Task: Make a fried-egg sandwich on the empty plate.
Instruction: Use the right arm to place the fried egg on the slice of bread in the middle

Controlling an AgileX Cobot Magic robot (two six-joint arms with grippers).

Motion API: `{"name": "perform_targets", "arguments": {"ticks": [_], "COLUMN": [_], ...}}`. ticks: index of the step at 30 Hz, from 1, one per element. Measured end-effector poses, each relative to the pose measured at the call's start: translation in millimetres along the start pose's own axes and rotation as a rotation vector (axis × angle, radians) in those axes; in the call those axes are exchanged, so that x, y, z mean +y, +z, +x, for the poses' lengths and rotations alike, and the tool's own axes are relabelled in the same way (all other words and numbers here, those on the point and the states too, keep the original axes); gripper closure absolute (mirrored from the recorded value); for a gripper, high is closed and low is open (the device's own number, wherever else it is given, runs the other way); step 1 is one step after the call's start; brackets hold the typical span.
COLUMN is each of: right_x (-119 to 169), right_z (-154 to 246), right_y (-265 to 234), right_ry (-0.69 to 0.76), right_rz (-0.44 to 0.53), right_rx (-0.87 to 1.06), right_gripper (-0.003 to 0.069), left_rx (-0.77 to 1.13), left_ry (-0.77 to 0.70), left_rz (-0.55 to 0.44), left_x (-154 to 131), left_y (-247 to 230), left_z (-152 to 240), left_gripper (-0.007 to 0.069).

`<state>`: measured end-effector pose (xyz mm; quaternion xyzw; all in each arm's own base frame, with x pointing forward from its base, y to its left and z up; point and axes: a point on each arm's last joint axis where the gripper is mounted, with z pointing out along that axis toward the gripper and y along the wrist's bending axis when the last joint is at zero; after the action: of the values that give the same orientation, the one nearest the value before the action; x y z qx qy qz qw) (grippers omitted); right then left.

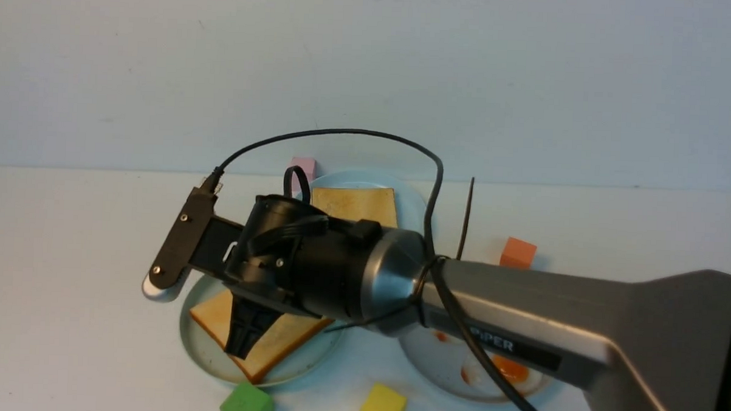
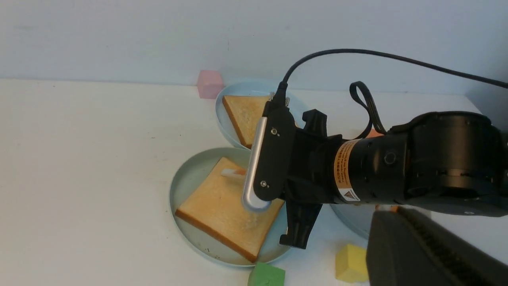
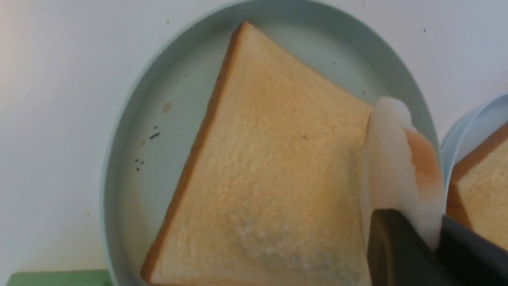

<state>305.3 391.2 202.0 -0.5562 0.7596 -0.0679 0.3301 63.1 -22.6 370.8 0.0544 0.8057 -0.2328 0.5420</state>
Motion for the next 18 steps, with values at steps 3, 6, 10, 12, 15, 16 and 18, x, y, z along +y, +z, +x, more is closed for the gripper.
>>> {"name": "perform_targets", "arguments": {"ticks": [3, 6, 10, 12, 15, 16, 18], "right_x": [4, 5, 8, 9, 11, 12, 13], "right_z": [2, 3, 3, 2, -2, -3, -5], "right_y": [7, 8, 8, 6, -2, -7, -11], "right_ry": [-0.005, 0.0, 0.035, 0.046, 0.075, 0.09, 0.102], "right_rz": [-0.006, -0.012, -0.045, -0.046, -0.054, -0.061, -0.068], "right_rx": [0.014, 0.017, 0.024, 0.023, 0.015, 0.012, 0.012], "right_gripper": [0.0575, 0.0549, 0.041, 0.0365, 0.0196, 0.0129, 0.0088], "left_rx": [0.003, 0.004, 0.004, 0.004, 0.004, 0.004, 0.004], "left_ry": [-0.003, -0.005, -0.005, -0.005, -0.005, -0.005, -0.004], "left_rz": [0.002, 0.004, 0.004, 0.004, 0.004, 0.004, 0.004], "left_x": [0, 0, 0, 0, 0, 0, 0], "left_y": [0, 0, 0, 0, 0, 0, 0], "left_z": [0, 0, 0, 0, 0, 0, 0], "left_gripper": [0.0636, 0.0636, 0.0635, 0.0635, 0.0635, 0.0634, 0.0634]}}
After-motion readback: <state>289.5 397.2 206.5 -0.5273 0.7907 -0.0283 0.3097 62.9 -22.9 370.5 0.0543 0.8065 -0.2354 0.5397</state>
